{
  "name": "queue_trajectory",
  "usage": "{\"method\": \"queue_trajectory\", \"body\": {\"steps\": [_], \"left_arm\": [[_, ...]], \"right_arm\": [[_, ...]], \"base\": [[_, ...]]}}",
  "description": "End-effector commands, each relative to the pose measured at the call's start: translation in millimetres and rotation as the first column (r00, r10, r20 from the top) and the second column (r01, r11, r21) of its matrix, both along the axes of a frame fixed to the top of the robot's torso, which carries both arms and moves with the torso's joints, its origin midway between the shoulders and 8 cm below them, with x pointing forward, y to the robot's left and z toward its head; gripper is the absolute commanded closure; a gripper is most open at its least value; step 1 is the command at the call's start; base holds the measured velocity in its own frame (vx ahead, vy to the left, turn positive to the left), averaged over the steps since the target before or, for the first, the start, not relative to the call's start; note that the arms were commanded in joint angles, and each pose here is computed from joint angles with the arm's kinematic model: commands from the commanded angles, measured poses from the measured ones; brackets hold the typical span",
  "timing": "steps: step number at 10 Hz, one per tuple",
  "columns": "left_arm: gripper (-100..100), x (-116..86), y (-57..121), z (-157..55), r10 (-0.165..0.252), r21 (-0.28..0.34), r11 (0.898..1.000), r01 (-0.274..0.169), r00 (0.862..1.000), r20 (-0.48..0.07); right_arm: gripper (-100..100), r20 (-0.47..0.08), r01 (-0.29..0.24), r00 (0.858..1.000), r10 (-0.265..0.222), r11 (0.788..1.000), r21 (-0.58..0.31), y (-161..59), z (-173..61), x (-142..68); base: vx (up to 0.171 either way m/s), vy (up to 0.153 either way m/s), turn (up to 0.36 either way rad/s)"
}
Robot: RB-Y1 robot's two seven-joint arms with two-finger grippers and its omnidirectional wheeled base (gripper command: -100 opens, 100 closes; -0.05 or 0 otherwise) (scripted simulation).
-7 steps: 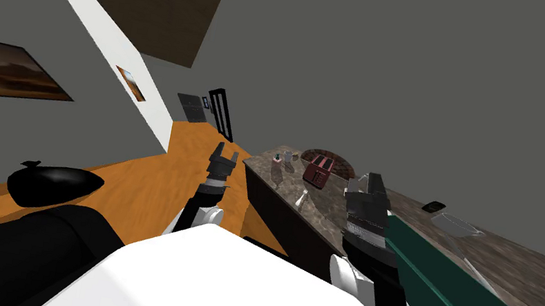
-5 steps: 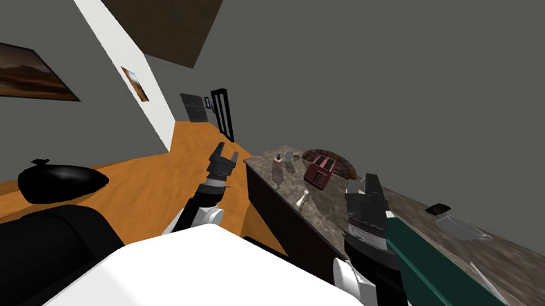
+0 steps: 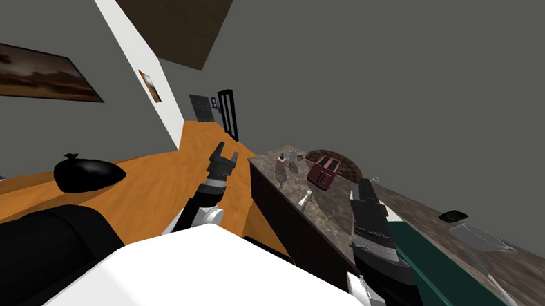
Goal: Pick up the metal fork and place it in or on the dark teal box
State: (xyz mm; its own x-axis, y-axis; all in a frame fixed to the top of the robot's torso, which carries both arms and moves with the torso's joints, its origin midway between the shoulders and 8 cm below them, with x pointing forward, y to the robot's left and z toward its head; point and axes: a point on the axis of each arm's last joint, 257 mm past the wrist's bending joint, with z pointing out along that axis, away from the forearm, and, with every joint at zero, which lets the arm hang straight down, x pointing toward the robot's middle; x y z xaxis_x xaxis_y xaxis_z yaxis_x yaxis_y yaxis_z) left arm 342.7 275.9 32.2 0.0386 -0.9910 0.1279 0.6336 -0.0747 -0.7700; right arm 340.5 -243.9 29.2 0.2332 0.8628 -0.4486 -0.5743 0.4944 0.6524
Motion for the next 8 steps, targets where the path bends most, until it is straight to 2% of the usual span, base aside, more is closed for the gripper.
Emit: {"method": "queue_trajectory", "body": {"steps": [1,2,3,4,5,6,7,8], "left_arm": [[0,0.0,0.0,0.0,0.000,0.000,1.000,0.000,1.000,0.000],[0,0.0,0.0,0.0,0.000,0.000,1.000,0.000,1.000,0.000],[0,0.0,0.0,0.0,0.000,0.000,1.000,0.000,1.000,0.000],[0,0.0,0.0,0.0,0.000,0.000,1.000,0.000,1.000,0.000],[0,0.0,0.0,0.0,0.000,0.000,1.000,0.000,1.000,0.000],[0,0.0,0.0,0.0,0.000,0.000,1.000,0.000,1.000,0.000],[0,0.0,0.0,0.0,0.000,0.000,1.000,0.000,1.000,0.000],[0,0.0,0.0,0.0,0.000,0.000,1.000,0.000,1.000,0.000]], "right_arm": [[-100,-0.002,0.028,1.000,-0.028,0.996,-0.086,-0.2,-3.5,-3.7],[-100,-0.001,0.048,0.999,-0.049,0.988,-0.147,-2.0,-6.3,-7.6],[-100,-0.002,0.054,0.998,-0.055,0.984,-0.169,0.1,-7.6,-7.0],[-100,0.000,0.074,0.997,-0.077,0.970,-0.233,-1.4,-11.0,-11.0],[-100,-0.001,0.078,0.997,-0.081,0.965,-0.249,0.1,-12.1,-10.5],[-100,0.003,0.098,0.995,-0.102,0.944,-0.316,-1.2,-16.0,-14.7],[-100,0.002,0.101,0.994,-0.106,0.938,-0.332,0.3,-17.3,-14.2],[-100,0.007,0.118,0.992,-0.126,0.909,-0.400,-0.9,-21.8,-18.4]], "base": [[-0.032,0.002,0.070],[-0.055,-0.002,0.153],[-0.044,-0.006,0.055],[-0.044,-0.002,0.100],[-0.038,-0.004,0.049],[-0.046,-0.003,0.103],[-0.037,-0.003,0.055],[-0.048,0.000,0.120]]}}
